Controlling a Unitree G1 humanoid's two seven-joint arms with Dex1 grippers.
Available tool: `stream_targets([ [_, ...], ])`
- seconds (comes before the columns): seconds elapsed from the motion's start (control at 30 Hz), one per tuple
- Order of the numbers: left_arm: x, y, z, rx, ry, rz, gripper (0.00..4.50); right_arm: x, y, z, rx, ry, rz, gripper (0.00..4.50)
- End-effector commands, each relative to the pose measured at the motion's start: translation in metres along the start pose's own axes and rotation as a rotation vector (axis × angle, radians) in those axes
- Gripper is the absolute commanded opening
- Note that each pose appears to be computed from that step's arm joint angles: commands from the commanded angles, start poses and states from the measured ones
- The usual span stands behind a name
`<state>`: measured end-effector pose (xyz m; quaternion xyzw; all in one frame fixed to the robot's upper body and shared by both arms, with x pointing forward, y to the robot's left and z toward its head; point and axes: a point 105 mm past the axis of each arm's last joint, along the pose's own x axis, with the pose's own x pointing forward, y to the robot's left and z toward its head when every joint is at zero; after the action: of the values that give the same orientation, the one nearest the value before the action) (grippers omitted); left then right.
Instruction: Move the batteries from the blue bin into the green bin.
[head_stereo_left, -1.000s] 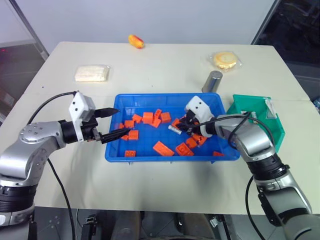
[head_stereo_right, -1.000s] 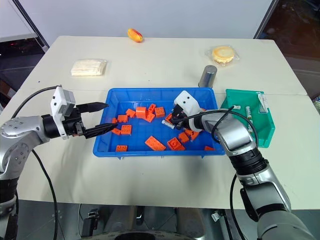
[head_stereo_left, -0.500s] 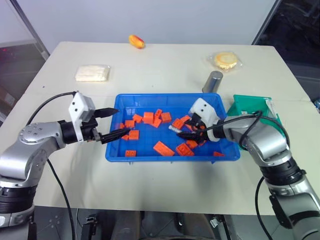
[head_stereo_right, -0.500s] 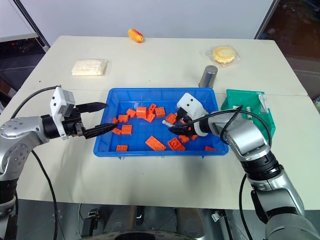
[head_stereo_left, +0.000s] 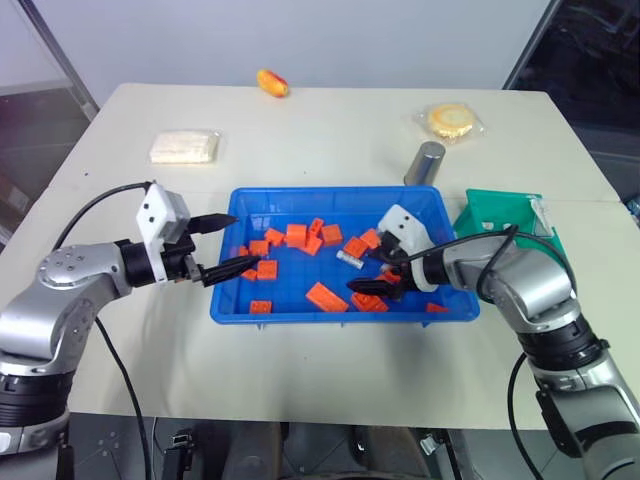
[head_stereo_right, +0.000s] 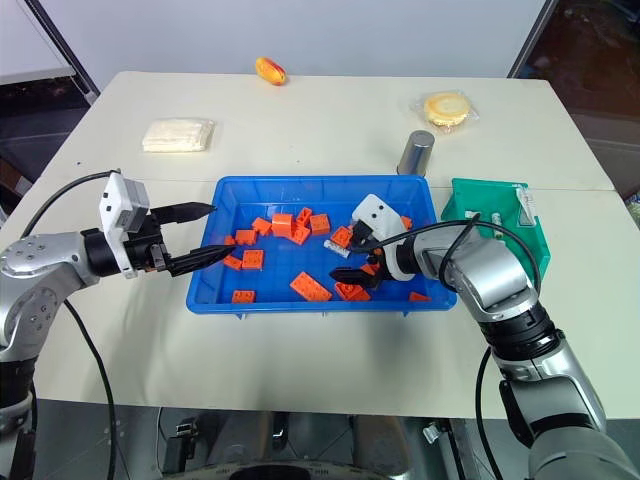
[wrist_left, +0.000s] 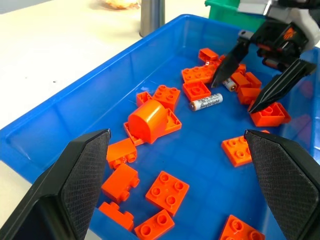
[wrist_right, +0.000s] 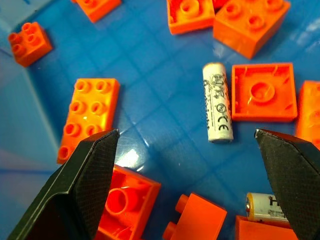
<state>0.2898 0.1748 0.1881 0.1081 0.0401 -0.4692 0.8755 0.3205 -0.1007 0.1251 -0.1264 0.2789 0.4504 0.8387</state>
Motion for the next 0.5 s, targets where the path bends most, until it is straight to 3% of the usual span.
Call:
stream_targets([
  [0.03,-0.001,-0.002,0.005,0.044,-0.007,0.010,4.50,0.007,-0.005,0.014,-0.040,-0.029,-0.002,4.46],
  [0.07,0.000,-0.002,0.005,0.044,-0.009,0.009,4.50,0.009,-0.006,0.015,-0.044,-0.028,-0.001,4.46],
  [0.17,0.000,-0.003,0.006,0.044,-0.013,0.011,4.50,0.016,-0.004,0.017,-0.065,-0.018,0.018,3.65],
  [0.23,0.000,-0.003,0.006,0.043,-0.017,0.017,4.50,0.019,-0.002,0.017,-0.082,-0.006,0.034,2.57],
  [0.27,-0.001,-0.003,0.006,0.042,-0.018,0.019,4.50,0.019,-0.001,0.016,-0.088,-0.002,0.039,2.37],
  [0.4,-0.004,-0.003,0.004,0.038,-0.016,0.031,4.50,0.021,0.004,0.015,-0.108,0.008,0.066,0.32],
  [0.43,-0.004,-0.003,0.004,0.037,-0.016,0.032,4.50,0.021,0.005,0.016,-0.112,0.007,0.069,0.03],
  [0.5,-0.004,-0.003,0.004,0.036,-0.016,0.033,4.50,0.022,0.005,0.018,-0.126,0.004,0.063,0.04],
])
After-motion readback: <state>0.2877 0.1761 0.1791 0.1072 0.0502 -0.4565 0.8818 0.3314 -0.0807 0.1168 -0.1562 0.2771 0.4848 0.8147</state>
